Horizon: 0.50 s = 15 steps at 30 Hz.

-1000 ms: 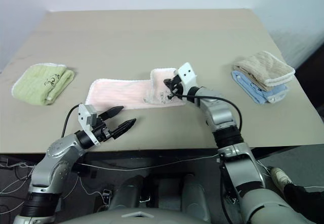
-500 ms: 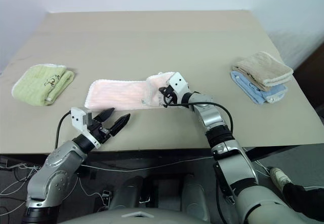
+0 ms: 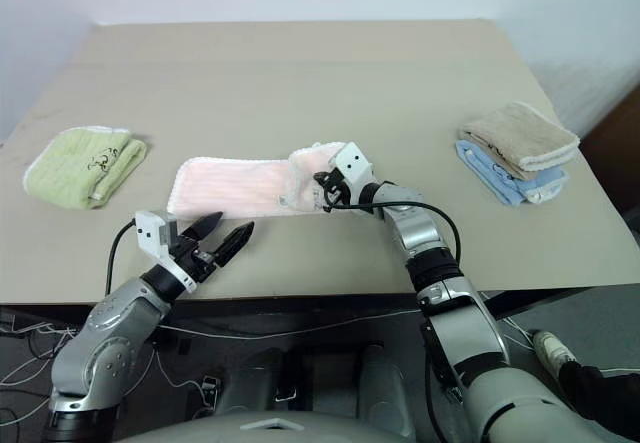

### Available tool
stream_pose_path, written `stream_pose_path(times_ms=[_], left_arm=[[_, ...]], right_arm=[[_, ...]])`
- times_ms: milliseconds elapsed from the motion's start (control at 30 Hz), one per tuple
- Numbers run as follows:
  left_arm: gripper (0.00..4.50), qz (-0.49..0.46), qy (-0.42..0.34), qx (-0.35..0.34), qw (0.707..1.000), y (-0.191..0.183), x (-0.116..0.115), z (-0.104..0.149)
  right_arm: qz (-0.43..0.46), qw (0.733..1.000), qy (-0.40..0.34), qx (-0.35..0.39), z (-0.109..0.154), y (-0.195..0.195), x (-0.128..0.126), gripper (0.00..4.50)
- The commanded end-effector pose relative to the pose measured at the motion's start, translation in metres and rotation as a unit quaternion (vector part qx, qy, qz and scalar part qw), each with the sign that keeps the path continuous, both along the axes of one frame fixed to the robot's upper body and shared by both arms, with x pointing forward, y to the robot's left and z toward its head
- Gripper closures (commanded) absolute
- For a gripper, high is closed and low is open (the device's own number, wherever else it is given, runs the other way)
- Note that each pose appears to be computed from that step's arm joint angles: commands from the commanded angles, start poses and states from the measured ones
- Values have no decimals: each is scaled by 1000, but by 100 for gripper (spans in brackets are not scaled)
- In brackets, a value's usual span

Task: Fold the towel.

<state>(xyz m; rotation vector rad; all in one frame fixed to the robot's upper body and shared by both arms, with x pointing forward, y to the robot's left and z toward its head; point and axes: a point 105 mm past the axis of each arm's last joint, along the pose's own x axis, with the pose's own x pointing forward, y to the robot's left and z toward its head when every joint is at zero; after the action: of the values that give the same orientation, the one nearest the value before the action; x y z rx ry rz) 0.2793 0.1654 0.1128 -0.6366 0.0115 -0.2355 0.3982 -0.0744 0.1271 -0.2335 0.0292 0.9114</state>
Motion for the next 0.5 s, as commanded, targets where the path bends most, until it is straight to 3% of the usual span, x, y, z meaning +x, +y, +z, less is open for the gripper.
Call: stream_pose_path(times_ms=[33, 500], left_arm=[[0, 69, 53, -81, 993, 11, -2, 9], [0, 47, 68, -95, 992, 8, 9, 18]], right_arm=[[33, 994, -93, 39, 70, -2, -2, 445], [13, 995, -83, 48, 61, -8, -14, 445]])
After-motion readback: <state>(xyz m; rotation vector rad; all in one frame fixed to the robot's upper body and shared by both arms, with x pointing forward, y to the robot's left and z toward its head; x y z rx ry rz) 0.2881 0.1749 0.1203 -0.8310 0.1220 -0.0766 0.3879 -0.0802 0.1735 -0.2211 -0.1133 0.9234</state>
